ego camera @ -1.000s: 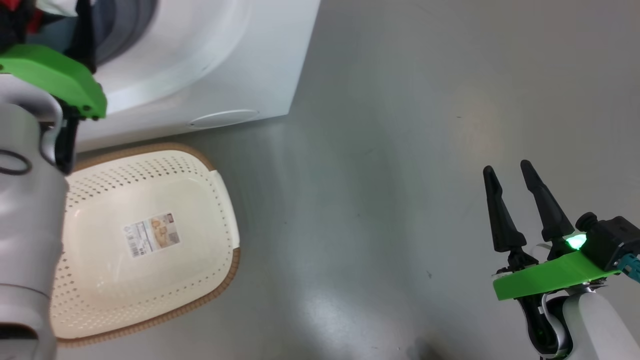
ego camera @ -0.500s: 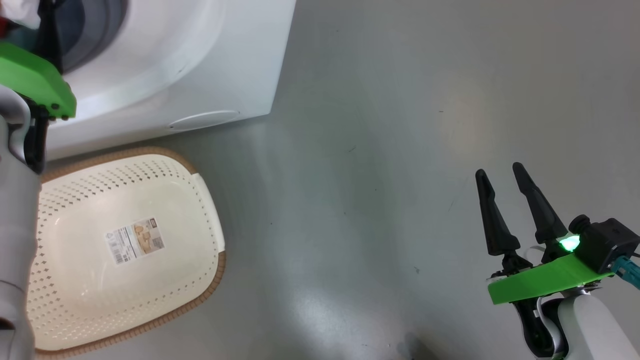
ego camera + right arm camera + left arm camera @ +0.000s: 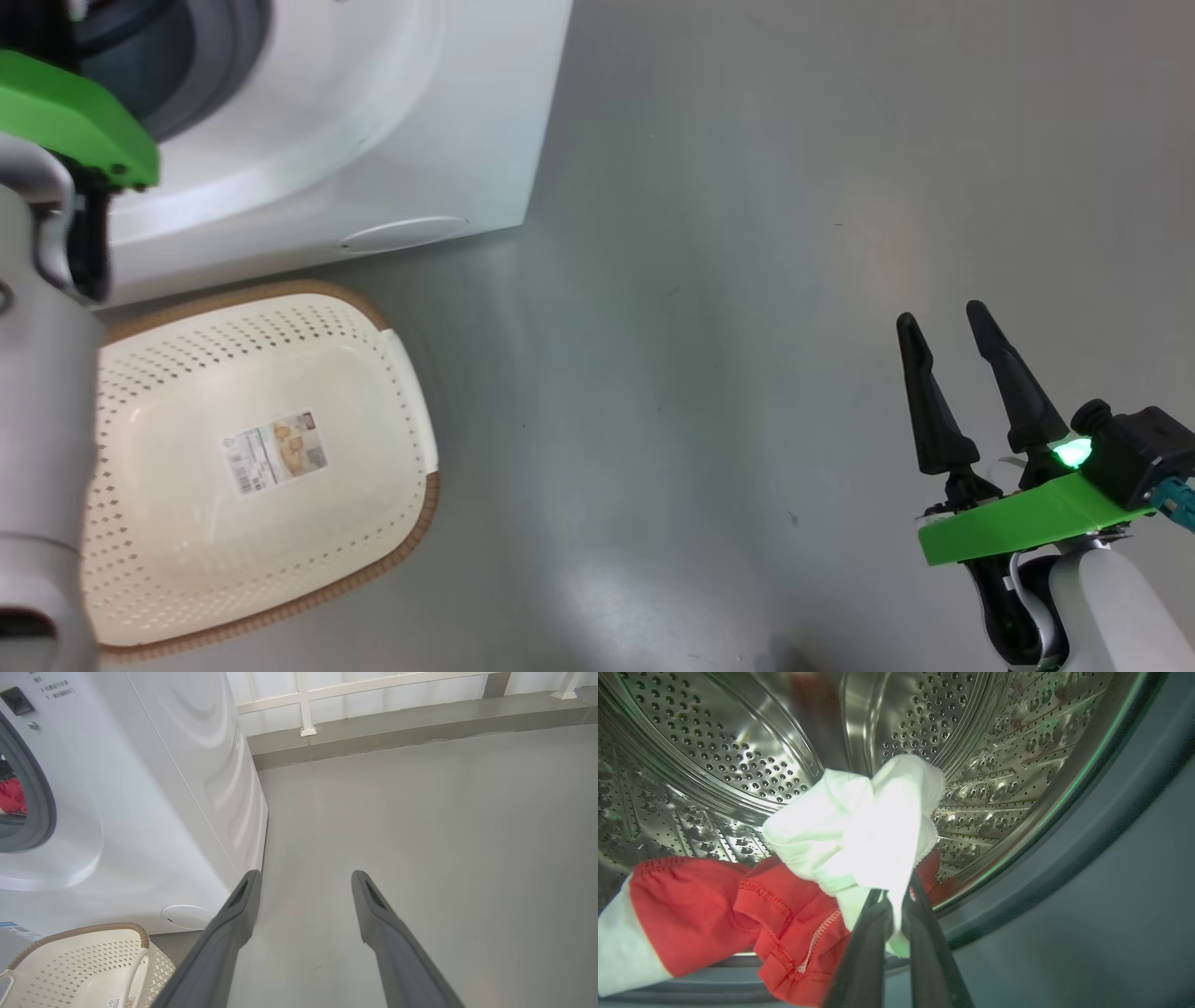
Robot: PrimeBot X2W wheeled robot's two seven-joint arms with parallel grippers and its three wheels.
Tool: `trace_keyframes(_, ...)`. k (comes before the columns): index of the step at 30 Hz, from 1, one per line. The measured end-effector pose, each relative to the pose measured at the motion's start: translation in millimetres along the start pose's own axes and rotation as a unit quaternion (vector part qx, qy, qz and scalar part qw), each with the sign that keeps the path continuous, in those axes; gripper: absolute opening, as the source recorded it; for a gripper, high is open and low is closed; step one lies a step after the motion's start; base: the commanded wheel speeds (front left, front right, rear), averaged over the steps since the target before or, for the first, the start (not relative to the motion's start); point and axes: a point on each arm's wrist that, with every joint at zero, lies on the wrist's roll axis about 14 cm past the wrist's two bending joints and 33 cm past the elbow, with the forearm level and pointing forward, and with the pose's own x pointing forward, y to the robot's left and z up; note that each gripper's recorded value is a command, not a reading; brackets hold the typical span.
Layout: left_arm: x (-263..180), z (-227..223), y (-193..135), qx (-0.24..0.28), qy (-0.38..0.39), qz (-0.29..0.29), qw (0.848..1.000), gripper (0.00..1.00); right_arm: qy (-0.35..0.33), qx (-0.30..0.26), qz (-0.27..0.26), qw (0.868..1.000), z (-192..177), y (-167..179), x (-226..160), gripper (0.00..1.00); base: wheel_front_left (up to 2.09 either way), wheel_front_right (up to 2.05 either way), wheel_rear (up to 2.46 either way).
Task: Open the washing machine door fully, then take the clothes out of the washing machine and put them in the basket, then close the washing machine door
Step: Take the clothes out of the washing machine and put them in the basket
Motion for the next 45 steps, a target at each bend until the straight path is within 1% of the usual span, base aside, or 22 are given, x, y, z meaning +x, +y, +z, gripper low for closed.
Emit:
trace_keyframes(6,-24,25,0,-0.012,-0.066,0.006,0.998,0.0,-0.007,0.002,0.015,1.0,4,9,5,1.0,0.0,0.0,0.0)
trace_keyframes(16,-77,58,11,0.011,-0.142,0.03,0.989,0.0,-0.012,0.008,0.043,0.999,6,26,10,1.0,0.0,0.0,0.0)
trace_keyframes(22,-107,80,23,0.011,-0.188,0.053,0.981,0.0,-0.01,0.011,0.055,0.998,4,34,12,1.0,0.0,0.0,0.0)
trace_keyframes(26,-120,90,25,0.014,-0.213,0.057,0.975,0.0,-0.01,0.011,0.057,0.998,3,35,14,1.0,0.0,0.0,0.0)
trace_keyframes(31,-131,104,20,0.03,-0.24,0.049,0.969,0.0,-0.007,0.011,0.057,0.998,1,35,16,1.0,0.0,0.0,0.0)
trace_keyframes(32,-136,110,17,0.041,-0.252,0.045,0.966,0.0,-0.006,0.01,0.055,0.998,0,34,17,1.0,0.0,0.0,0.0)
trace_keyframes(38,-150,124,10,0.051,-0.281,0.04,0.958,0.0,-0.005,0.011,0.054,0.998,-2,34,18,1.0,0.0,0.0,0.0)
trace_keyframes(45,-172,153,6,0.058,-0.332,0.051,0.94,0.0,-0.003,0.012,0.056,0.998,-3,35,20,1.0,0.0,0.0,0.0)
